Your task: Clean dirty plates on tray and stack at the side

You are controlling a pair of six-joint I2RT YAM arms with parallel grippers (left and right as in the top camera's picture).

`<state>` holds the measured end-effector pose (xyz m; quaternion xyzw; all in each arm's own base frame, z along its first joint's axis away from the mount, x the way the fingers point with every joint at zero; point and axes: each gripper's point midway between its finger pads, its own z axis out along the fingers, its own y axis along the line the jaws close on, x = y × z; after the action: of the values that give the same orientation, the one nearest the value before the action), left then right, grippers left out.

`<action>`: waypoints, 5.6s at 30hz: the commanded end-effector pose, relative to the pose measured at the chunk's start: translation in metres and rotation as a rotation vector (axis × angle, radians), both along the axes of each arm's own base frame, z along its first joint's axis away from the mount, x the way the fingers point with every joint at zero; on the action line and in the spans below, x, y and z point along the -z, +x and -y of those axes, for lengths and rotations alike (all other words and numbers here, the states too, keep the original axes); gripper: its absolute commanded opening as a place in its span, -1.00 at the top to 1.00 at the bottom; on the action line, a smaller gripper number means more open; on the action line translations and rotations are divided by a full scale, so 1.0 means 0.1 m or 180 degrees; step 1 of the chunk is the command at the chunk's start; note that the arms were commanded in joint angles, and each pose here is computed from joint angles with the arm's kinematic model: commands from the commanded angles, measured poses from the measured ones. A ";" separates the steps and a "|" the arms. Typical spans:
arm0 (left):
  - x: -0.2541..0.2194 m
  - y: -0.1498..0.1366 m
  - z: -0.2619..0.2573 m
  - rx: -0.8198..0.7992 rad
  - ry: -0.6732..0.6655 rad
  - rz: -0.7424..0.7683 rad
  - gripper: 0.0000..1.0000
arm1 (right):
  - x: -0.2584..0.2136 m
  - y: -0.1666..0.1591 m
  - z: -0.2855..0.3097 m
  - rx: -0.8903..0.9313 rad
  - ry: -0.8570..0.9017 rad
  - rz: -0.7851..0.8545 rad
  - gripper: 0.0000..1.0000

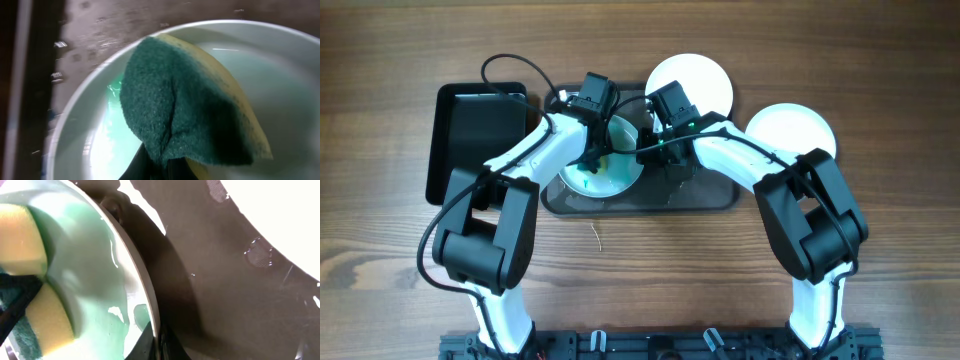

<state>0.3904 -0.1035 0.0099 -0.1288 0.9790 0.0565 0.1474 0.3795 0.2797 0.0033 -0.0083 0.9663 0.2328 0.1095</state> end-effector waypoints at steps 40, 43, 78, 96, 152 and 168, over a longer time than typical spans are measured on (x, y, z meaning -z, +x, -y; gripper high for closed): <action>-1.08 0.08 -0.38 -0.0046 -0.0771 0.0037 0.92 | -1.32 -0.21 0.79 0.0114 -0.2141 0.1445 0.91; -1.08 0.08 -0.38 -0.0046 -0.0771 0.0037 0.92 | -1.56 -0.23 0.85 0.0212 -0.2330 0.1719 0.91; -1.08 0.08 -0.38 -0.0047 -0.0772 0.0037 0.92 | -2.23 -0.33 0.39 0.0188 -0.2360 0.2724 0.91; -1.08 0.09 -0.38 -0.0046 -0.0774 0.0047 0.92 | -0.09 -0.54 -0.12 0.0397 -0.0656 -0.0152 0.91; -0.77 0.03 0.01 0.0053 -0.0777 -0.0199 0.92 | 0.03 0.00 0.54 0.1080 -0.0887 -0.0100 0.91; -0.02 0.05 0.41 0.0266 -0.0628 -0.0448 0.92 | 0.02 0.01 0.49 0.0935 -0.0843 -0.0058 0.91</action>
<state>0.4025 -0.1426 0.0328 -0.0982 0.9897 -0.0557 0.0878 0.3843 0.2389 0.0060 0.1266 0.9782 0.1037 0.1279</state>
